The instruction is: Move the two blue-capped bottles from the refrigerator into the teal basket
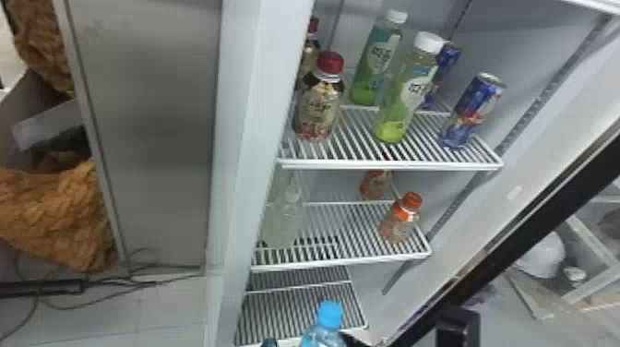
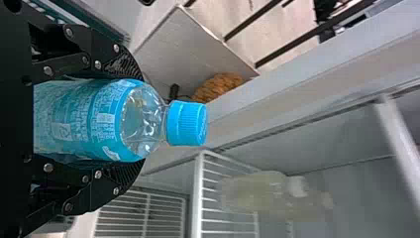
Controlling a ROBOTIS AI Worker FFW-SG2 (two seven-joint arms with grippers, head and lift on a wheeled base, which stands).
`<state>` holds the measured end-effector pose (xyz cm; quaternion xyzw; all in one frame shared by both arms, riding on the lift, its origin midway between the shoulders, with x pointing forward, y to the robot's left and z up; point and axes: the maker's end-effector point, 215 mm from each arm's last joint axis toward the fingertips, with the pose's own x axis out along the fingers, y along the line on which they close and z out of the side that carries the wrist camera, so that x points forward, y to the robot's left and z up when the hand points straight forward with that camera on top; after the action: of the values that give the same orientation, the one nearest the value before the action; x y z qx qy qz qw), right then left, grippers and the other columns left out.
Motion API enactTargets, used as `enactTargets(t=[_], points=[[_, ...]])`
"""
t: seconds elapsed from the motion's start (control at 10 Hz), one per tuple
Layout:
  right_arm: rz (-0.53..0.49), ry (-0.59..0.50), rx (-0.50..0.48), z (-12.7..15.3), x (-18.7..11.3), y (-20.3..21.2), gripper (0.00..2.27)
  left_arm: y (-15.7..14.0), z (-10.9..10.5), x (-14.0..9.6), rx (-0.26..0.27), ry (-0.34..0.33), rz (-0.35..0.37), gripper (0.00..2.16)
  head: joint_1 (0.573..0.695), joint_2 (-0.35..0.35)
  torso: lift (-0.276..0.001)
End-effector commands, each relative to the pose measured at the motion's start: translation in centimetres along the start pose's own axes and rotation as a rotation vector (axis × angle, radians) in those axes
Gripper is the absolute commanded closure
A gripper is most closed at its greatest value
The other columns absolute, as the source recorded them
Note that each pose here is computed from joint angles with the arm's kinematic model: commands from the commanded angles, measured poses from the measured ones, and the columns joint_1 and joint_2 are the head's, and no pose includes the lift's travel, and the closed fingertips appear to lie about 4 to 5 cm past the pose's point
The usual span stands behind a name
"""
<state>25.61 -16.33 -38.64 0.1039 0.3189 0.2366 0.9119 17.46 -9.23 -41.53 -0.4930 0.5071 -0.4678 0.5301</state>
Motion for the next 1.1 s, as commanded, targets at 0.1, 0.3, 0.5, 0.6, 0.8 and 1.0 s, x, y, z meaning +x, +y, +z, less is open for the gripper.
enactTargets(t=[0.1,0.3,0.5,0.6,0.8,1.0], points=[[0.015,0.065,0.014,-2.2,0.9,-1.0,0.62,-0.1,0.0,0.0,0.001,0.0,-0.001,1.14,0.695,-0.35,-0.14],[0.046,0.094,0.03,-3.5,1.8,-1.7,0.47,0.0,0.0,0.1,-0.001,-0.001,-0.001,1.14,0.695,-0.35,-0.14],[0.054,0.091,0.028,-3.5,2.0,-1.8,0.37,0.0,0.0,0.1,-0.001,-0.001,-0.001,1.14,0.695,-0.35,-0.14],[0.054,0.039,0.005,-2.0,2.1,-1.9,0.32,-0.1,0.0,0.1,0.001,-0.001,-0.002,1.14,0.695,-0.35,-0.14],[0.034,-0.07,-0.047,1.0,1.9,-2.4,0.27,-0.1,0.0,0.1,0.001,-0.001,-0.002,1.14,0.695,-0.35,-0.14],[-0.006,-0.19,-0.108,4.5,1.2,-3.1,0.19,0.0,0.0,0.1,-0.001,-0.001,-0.003,1.14,0.695,-0.35,-0.14]])
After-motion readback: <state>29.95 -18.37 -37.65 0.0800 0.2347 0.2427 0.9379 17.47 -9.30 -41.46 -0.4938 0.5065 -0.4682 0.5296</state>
